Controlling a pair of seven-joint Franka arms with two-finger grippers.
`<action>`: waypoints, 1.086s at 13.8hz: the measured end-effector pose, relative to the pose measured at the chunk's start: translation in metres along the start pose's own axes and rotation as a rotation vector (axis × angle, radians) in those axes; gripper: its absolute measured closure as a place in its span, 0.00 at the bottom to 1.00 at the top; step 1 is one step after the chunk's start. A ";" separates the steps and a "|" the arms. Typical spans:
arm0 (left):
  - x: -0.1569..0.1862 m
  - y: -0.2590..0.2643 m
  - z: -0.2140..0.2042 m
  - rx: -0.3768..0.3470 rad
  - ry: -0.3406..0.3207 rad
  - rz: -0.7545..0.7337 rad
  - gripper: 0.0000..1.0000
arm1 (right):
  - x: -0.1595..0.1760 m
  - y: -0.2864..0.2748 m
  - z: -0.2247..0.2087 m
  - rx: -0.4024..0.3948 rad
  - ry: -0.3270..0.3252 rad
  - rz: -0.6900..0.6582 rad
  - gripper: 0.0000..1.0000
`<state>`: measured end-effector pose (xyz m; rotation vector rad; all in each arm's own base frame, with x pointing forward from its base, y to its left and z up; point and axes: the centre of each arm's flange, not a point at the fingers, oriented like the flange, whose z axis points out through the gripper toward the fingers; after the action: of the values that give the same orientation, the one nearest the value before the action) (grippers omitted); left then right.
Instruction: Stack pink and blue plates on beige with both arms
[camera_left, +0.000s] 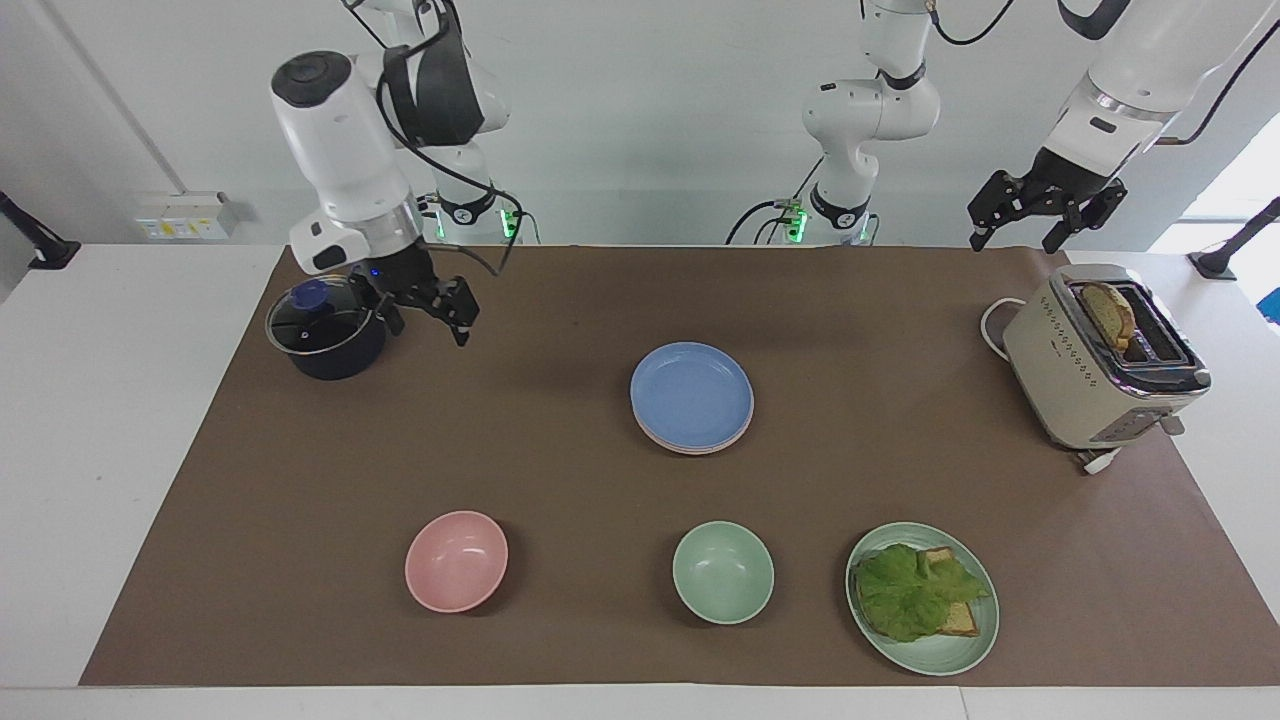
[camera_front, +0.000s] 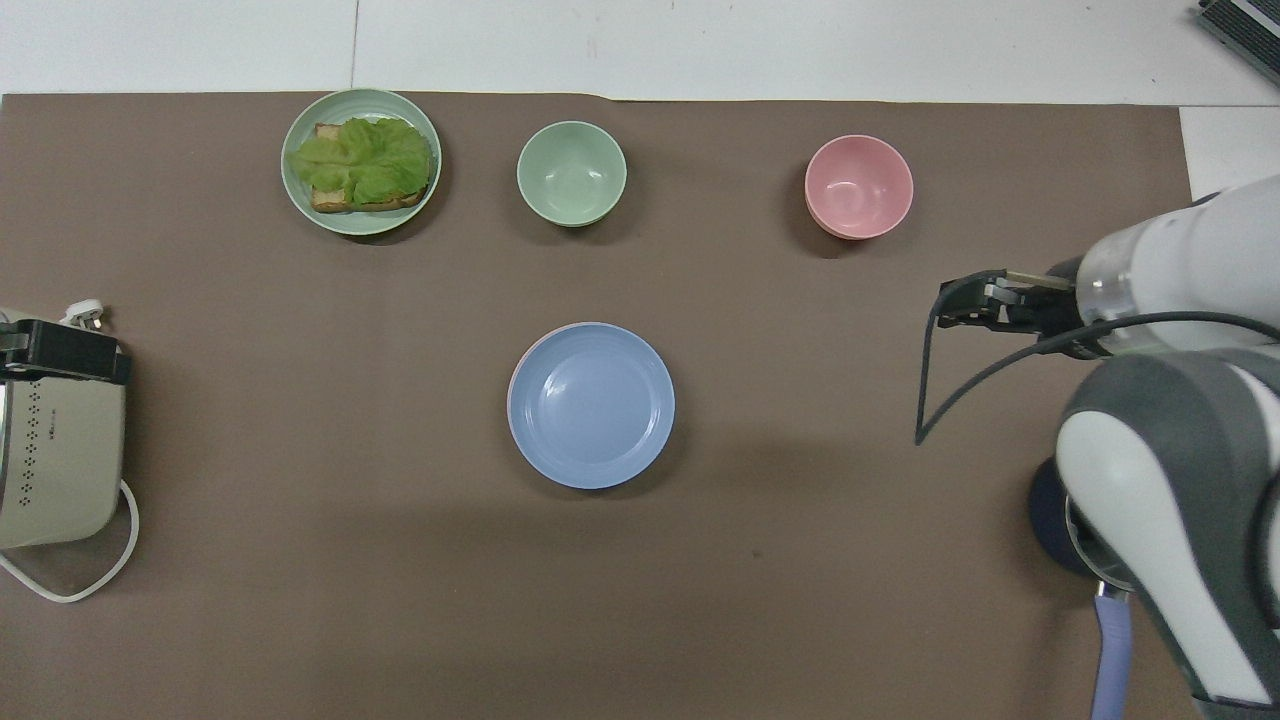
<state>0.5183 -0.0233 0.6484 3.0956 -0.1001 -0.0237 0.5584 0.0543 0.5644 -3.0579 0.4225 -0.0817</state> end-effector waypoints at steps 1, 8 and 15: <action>0.000 0.000 0.000 0.000 0.000 0.000 0.00 | 0.002 0.012 -0.019 -0.004 -0.005 0.013 0.00; 0.000 0.000 0.000 0.000 0.000 0.000 0.00 | 0.001 0.040 -0.081 -0.092 -0.034 -0.071 0.00; 0.000 0.000 0.000 0.000 0.000 0.000 0.00 | 0.004 0.041 -0.080 -0.092 -0.037 -0.073 0.00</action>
<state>0.5183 -0.0233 0.6484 3.0956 -0.1001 -0.0237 0.5468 0.0105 0.6419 -3.1593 0.3211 -0.0085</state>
